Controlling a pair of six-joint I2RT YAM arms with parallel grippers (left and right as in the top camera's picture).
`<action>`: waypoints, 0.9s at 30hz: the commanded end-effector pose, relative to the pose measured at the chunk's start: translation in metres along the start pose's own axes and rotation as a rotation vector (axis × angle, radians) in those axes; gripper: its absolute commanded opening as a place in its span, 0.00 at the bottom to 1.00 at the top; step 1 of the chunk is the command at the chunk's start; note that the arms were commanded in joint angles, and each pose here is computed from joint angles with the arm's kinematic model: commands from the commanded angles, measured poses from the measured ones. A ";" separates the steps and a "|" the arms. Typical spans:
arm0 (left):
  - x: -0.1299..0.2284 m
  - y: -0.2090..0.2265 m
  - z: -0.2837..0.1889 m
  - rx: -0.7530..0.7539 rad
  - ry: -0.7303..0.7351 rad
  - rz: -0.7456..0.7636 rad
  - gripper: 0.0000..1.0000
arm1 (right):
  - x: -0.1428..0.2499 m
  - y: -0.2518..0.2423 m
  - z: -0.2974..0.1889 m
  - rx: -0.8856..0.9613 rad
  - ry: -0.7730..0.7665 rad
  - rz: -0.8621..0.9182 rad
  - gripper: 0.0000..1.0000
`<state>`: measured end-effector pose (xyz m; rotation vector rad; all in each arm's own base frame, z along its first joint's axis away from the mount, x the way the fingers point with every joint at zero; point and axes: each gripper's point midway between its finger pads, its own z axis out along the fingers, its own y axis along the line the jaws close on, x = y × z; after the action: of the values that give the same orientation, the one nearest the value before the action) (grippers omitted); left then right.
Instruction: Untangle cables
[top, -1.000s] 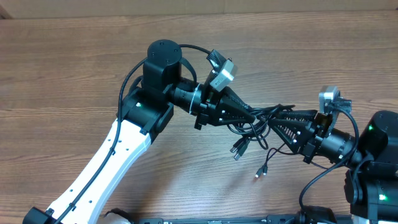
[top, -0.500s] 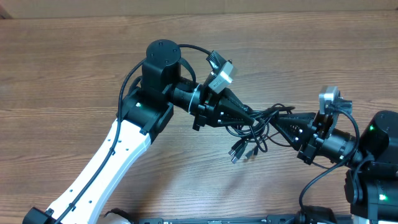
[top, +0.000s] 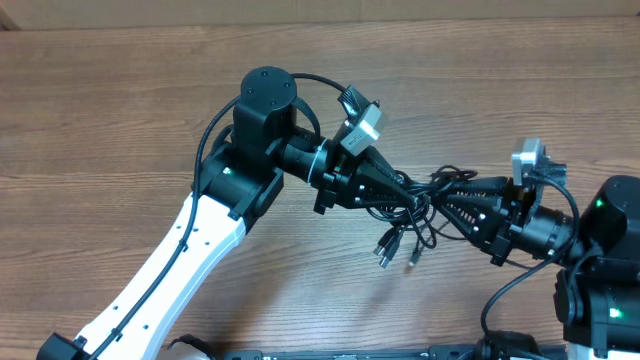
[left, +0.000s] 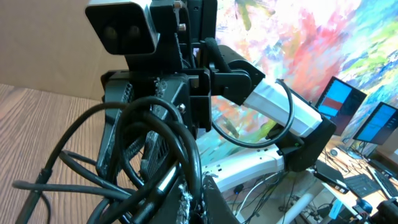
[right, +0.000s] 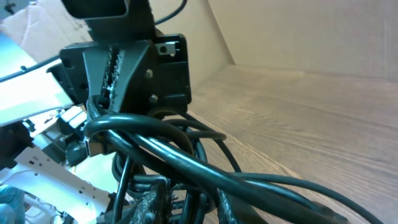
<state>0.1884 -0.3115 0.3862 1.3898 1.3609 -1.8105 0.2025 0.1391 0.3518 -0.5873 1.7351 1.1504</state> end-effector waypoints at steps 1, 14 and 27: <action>-0.006 -0.009 0.004 -0.002 -0.003 0.030 0.04 | -0.004 0.020 -0.002 -0.088 0.002 -0.039 0.14; -0.008 -0.006 0.003 -0.023 -0.010 0.030 0.04 | -0.002 0.026 -0.003 -0.123 0.009 -0.036 0.04; -0.008 -0.003 0.003 -0.036 -0.014 0.003 0.04 | -0.024 -0.040 -0.009 0.273 -0.085 -0.079 0.04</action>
<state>0.1958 -0.3144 0.3876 1.3377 1.3941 -1.7678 0.2241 0.1257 0.3487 -0.5001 1.7581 0.9981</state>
